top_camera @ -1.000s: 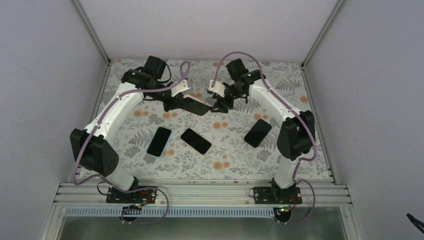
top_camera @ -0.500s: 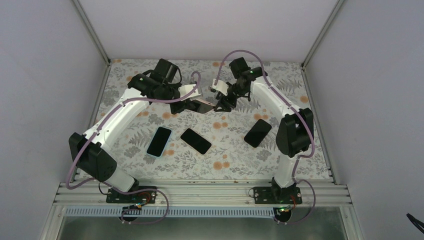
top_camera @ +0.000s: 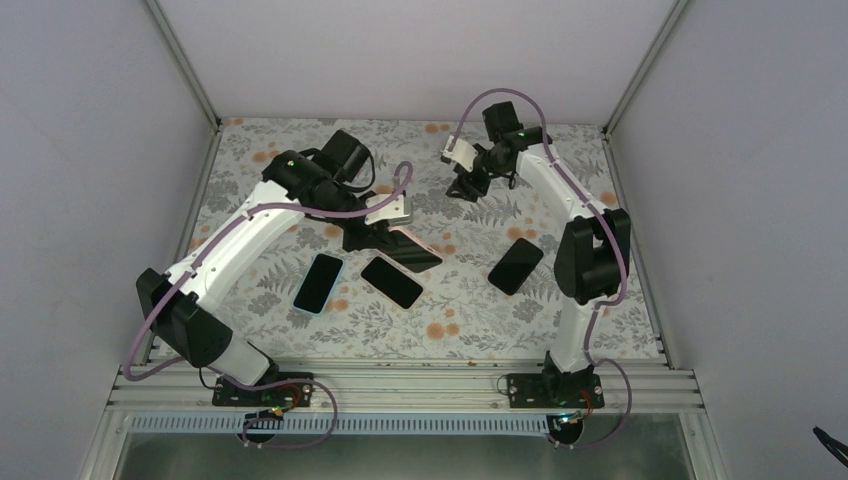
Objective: Take the phone out of the phone case
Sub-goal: Remove the phone case from the phone.
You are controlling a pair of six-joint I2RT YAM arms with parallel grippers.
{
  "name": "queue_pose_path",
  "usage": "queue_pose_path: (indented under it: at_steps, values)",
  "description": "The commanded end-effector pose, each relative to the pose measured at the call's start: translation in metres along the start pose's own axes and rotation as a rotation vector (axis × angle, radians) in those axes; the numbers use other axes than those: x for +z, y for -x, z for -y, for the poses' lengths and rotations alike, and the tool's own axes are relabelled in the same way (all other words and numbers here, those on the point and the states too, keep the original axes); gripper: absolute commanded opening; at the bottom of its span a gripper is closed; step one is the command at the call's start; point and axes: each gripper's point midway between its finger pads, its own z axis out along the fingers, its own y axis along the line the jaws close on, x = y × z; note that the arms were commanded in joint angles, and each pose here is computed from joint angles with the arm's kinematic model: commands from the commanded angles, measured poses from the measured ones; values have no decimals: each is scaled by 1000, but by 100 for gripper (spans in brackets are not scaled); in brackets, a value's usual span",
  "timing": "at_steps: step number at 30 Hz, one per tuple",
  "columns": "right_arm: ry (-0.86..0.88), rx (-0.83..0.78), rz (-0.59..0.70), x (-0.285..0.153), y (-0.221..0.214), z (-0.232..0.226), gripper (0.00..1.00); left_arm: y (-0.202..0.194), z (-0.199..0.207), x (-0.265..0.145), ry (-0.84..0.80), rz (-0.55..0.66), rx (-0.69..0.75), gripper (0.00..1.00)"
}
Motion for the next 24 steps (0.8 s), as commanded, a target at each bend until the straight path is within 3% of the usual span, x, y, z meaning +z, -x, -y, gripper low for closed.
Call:
queue_pose_path:
  at_steps: [1,15,24]
  values:
    - [5,-31,19,-2,5,0,71,20,5,-20,16,74,48,2]
    - [219,-165,103,-58,-7,-142,71,21,-16,-8,53,67,45,2]
    - [264,-169,133,-58,-8,-168,69,25,-22,-3,52,78,46,2]
